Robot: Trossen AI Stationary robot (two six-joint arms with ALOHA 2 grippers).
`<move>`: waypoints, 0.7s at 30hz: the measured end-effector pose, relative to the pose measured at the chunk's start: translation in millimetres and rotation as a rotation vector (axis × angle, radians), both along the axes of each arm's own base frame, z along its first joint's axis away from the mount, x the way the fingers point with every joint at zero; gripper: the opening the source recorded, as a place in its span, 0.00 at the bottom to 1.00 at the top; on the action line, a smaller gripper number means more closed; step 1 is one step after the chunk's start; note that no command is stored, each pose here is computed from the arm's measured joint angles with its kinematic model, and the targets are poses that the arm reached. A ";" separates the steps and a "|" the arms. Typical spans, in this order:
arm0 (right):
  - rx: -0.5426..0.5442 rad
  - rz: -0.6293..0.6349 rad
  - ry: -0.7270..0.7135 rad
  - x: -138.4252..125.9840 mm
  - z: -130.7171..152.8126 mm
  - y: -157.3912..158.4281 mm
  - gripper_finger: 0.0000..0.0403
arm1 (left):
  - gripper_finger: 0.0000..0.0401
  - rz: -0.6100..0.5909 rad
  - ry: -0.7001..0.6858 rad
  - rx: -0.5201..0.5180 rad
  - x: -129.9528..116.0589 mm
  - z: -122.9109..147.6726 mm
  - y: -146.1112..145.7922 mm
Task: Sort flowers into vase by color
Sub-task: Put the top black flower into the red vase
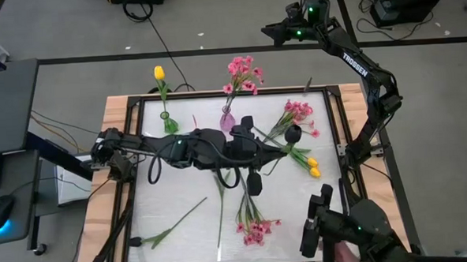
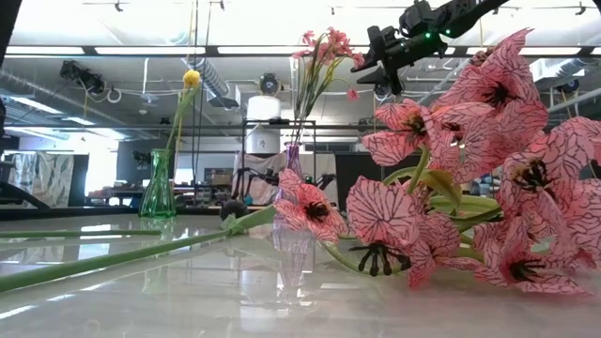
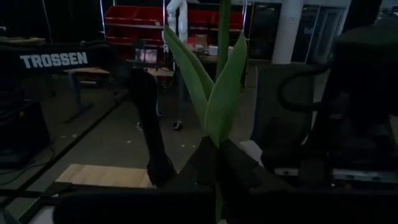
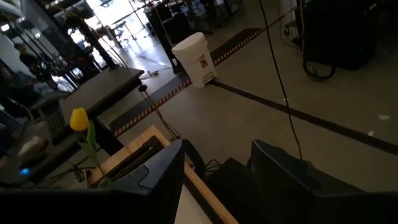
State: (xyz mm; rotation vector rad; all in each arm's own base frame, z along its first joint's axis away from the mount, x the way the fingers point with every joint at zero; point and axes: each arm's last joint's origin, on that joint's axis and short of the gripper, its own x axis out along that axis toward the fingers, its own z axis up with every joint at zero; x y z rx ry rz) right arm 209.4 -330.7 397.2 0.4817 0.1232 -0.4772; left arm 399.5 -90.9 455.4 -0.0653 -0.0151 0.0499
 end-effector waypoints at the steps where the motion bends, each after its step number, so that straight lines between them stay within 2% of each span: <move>1: 0.015 -0.004 -0.010 0.0 0.3 -0.1 0.49 | 0.02 0.004 -0.002 -0.001 0.0 0.2 0.1; 9: 0.090 -0.024 -0.048 0.1 0.6 -0.1 0.49 | 0.02 0.055 -0.007 -0.005 0.0 0.7 2.1; 13: 0.194 0.001 -0.099 0.7 0.8 1.2 0.49 | 0.02 0.060 -0.007 -0.005 0.5 0.7 4.3; 18: 0.265 0.113 -0.129 1.6 0.9 4.4 0.49 | 0.02 0.060 0.000 0.012 0.5 0.1 4.3; 21: 0.306 0.273 -0.134 1.1 -0.3 8.9 0.49 | 0.02 0.060 0.000 0.028 0.5 0.2 4.3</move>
